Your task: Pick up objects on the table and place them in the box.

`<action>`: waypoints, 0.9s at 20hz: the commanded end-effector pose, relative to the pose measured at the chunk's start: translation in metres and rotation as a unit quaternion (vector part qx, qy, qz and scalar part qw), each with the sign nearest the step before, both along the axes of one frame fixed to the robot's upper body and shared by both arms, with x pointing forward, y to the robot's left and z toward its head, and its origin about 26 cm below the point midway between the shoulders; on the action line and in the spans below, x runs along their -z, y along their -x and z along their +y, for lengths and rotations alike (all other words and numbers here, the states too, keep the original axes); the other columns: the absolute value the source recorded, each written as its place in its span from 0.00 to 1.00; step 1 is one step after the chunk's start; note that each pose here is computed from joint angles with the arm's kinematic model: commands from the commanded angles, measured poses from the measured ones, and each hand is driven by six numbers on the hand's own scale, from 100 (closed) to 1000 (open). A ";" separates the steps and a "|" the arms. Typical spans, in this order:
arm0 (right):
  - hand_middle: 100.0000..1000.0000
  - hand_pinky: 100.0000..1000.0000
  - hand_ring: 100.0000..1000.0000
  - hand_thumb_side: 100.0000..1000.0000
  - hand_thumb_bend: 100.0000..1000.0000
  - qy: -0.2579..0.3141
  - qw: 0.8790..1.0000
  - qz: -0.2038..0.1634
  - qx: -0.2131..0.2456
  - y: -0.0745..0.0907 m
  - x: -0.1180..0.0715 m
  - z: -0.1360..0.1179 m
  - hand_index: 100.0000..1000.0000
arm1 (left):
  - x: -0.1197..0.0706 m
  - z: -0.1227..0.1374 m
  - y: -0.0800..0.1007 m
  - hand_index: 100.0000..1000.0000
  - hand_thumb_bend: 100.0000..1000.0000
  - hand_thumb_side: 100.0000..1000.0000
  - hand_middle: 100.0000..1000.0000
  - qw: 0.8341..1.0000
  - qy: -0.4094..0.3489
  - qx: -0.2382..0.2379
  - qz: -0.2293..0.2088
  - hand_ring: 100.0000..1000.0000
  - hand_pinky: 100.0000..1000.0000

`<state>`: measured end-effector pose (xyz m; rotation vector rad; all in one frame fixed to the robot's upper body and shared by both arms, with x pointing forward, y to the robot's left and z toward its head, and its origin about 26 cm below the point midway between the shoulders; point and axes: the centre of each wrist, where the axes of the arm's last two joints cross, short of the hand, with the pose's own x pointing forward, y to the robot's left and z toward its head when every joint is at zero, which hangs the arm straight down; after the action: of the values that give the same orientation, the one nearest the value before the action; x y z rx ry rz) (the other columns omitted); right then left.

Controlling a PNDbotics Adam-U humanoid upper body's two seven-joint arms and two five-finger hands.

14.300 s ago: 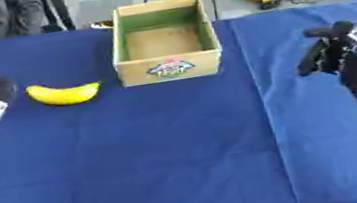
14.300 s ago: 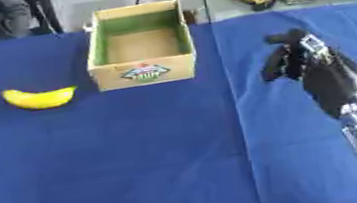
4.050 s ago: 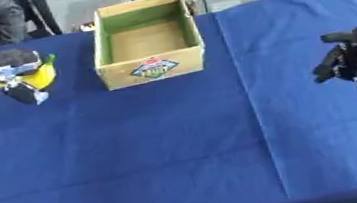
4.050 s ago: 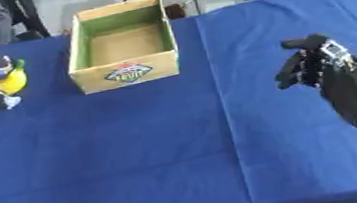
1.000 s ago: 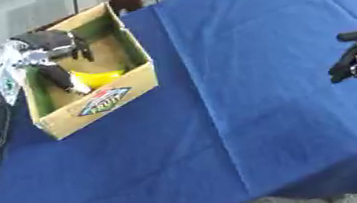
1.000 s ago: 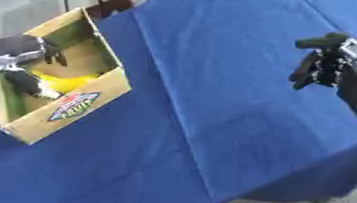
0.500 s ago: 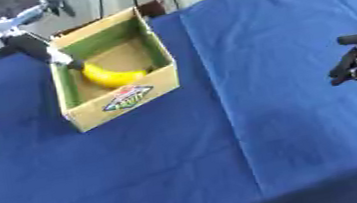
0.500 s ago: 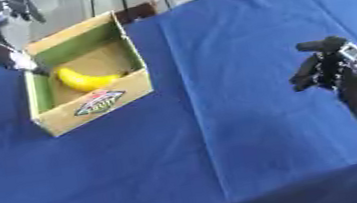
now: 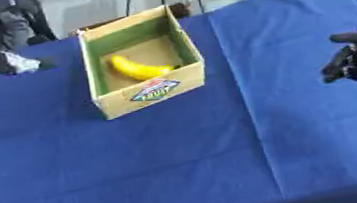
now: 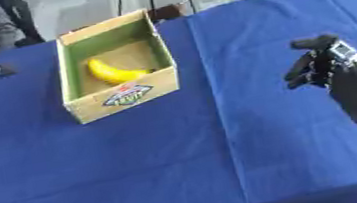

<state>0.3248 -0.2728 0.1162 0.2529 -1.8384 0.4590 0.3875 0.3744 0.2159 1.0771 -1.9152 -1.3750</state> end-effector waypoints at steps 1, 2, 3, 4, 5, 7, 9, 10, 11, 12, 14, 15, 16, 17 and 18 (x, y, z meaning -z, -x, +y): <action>0.46 0.56 0.57 0.90 0.00 -0.002 1.000 -0.012 0.003 0.000 -0.007 -0.003 0.81 | -0.001 -0.013 0.011 0.70 0.59 0.67 0.63 0.998 0.052 0.013 -0.035 0.57 0.61; 0.46 0.56 0.57 0.90 0.00 -0.003 1.000 -0.013 0.004 0.000 -0.008 -0.003 0.81 | 0.005 -0.017 0.015 0.70 0.57 0.68 0.62 0.997 0.069 0.016 -0.035 0.57 0.60; 0.46 0.56 0.57 0.90 0.00 -0.003 1.000 -0.013 0.004 0.000 -0.008 -0.003 0.81 | 0.011 -0.020 0.020 0.70 0.54 0.69 0.62 0.996 0.084 0.018 -0.033 0.57 0.60; 0.46 0.56 0.57 0.90 0.00 -0.003 1.000 -0.013 0.003 0.000 -0.008 -0.002 0.81 | 0.016 -0.022 0.025 0.70 0.52 0.70 0.62 0.995 0.098 0.019 -0.030 0.57 0.59; 0.46 0.56 0.57 0.90 0.00 -0.004 1.000 -0.013 0.002 0.000 -0.008 -0.002 0.81 | 0.021 -0.024 0.030 0.70 0.52 0.70 0.62 0.994 0.109 0.020 -0.026 0.57 0.59; 0.46 0.56 0.58 0.90 0.00 -0.005 1.000 -0.009 0.001 0.000 -0.006 -0.001 0.81 | 0.031 -0.027 0.041 0.70 0.39 0.78 0.61 0.991 0.133 0.019 -0.014 0.56 0.58; 0.46 0.56 0.58 0.90 0.00 -0.005 1.000 -0.006 0.001 0.001 -0.004 -0.001 0.81 | 0.038 -0.028 0.051 0.69 0.36 0.79 0.61 0.988 0.154 0.017 -0.004 0.55 0.58; 0.46 0.56 0.57 0.91 0.00 -0.005 1.000 -0.006 0.001 0.001 -0.004 -0.001 0.81 | 0.040 -0.029 0.055 0.69 0.29 0.82 0.61 0.985 0.173 0.021 0.003 0.54 0.57; 0.46 0.56 0.57 0.91 0.00 -0.005 1.000 -0.006 0.001 0.001 -0.004 -0.001 0.81 | 0.039 -0.027 0.058 0.69 0.27 0.83 0.61 0.979 0.201 0.030 0.015 0.54 0.57; 0.46 0.56 0.57 0.91 0.00 -0.005 1.000 -0.006 0.000 0.001 -0.004 -0.001 0.81 | 0.039 -0.026 0.060 0.69 0.26 0.84 0.60 0.973 0.226 0.038 0.028 0.54 0.57; 0.46 0.56 0.57 0.91 0.00 -0.005 1.000 -0.005 0.001 0.001 -0.003 -0.001 0.81 | 0.037 -0.025 0.065 0.69 0.24 0.84 0.60 0.964 0.258 0.052 0.048 0.53 0.56; 0.46 0.56 0.57 0.91 0.00 -0.005 1.000 -0.005 0.002 0.001 -0.003 -0.001 0.81 | 0.036 -0.024 0.066 0.69 0.24 0.84 0.60 0.960 0.268 0.057 0.055 0.53 0.56; 0.46 0.55 0.57 0.91 0.00 -0.006 1.000 -0.005 0.002 0.001 -0.003 -0.001 0.81 | 0.037 -0.025 0.067 0.68 0.14 0.83 0.59 0.957 0.278 0.060 0.061 0.52 0.55; 0.46 0.55 0.57 0.91 0.00 -0.005 1.000 -0.006 0.001 0.001 -0.003 0.000 0.81 | 0.038 -0.024 0.068 0.68 0.00 0.80 0.59 0.954 0.286 0.061 0.067 0.52 0.55; 0.46 0.55 0.57 0.90 0.00 -0.005 1.000 -0.006 0.000 0.001 -0.004 0.000 0.81 | 0.041 -0.024 0.069 0.68 0.00 0.79 0.59 0.952 0.293 0.059 0.073 0.52 0.55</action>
<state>0.3235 -0.2710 0.1127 0.2641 -1.8347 0.4437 0.3212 0.3472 0.1630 0.5604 -2.0755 -0.8297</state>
